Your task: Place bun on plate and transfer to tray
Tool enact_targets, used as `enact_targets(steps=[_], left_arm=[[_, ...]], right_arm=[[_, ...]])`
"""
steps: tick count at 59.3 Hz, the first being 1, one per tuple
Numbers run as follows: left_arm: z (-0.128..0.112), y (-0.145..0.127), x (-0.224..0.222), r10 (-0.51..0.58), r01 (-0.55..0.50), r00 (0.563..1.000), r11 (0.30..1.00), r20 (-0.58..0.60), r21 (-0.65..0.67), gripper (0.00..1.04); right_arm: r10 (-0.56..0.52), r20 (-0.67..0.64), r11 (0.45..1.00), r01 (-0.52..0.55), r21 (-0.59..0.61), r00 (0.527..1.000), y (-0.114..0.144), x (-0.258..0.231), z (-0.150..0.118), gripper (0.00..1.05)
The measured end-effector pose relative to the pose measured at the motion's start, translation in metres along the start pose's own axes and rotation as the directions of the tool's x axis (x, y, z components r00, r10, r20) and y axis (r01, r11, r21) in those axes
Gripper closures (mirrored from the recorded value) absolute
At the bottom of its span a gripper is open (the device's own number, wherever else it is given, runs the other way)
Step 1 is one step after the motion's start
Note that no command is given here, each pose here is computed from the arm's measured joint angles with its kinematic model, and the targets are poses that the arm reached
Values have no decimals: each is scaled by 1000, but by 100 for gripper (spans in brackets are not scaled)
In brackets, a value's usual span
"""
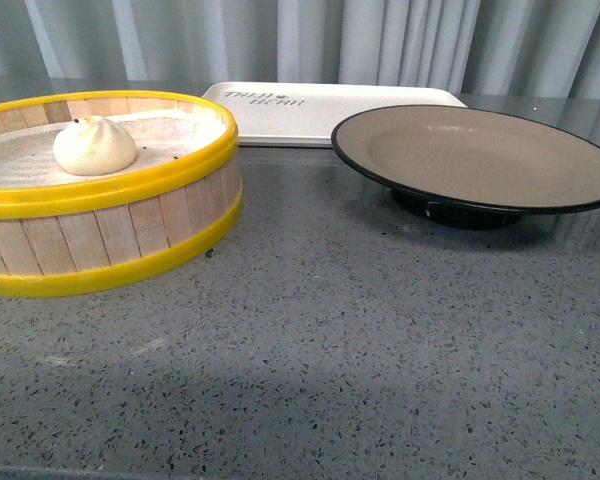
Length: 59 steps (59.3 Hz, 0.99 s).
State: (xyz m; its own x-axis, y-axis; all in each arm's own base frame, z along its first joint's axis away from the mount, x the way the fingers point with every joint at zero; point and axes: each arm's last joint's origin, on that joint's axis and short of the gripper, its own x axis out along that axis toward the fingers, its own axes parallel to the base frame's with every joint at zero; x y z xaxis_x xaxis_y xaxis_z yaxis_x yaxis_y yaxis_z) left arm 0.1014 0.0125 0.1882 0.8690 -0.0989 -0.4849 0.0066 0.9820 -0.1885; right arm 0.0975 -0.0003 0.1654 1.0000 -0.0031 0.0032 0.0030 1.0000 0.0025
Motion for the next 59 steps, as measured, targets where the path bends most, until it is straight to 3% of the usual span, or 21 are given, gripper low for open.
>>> enact_targets(steps=[14,24,34,44,52,59], left_arm=[[60,-1,-17,23,-26,984,1000,179,16,7],[108,-21,-2,-6,-16,966,996,258,85,7],[164,-57,33,-92,43,954,984,285,175,7],[208,-90,90,-91,39,974,970,208,240,7],[219,-101,121,-57,14,986,965,157,262,7],[215,-104,135,-43,12,994,960,105,280,7]], right_arm=[[1,0,1000,-1,0,1000,0,0,0,8],[0,0,1000,0,0,1000,0,0,0,8],[0,0,1000,0,0,1000,0,0,0,8],[0,0,1000,0,0,1000,0,0,0,8],[0,0,1000,0,0,1000,0,0,0,8],[0,0,1000,0,0,1000,0,0,0,8]])
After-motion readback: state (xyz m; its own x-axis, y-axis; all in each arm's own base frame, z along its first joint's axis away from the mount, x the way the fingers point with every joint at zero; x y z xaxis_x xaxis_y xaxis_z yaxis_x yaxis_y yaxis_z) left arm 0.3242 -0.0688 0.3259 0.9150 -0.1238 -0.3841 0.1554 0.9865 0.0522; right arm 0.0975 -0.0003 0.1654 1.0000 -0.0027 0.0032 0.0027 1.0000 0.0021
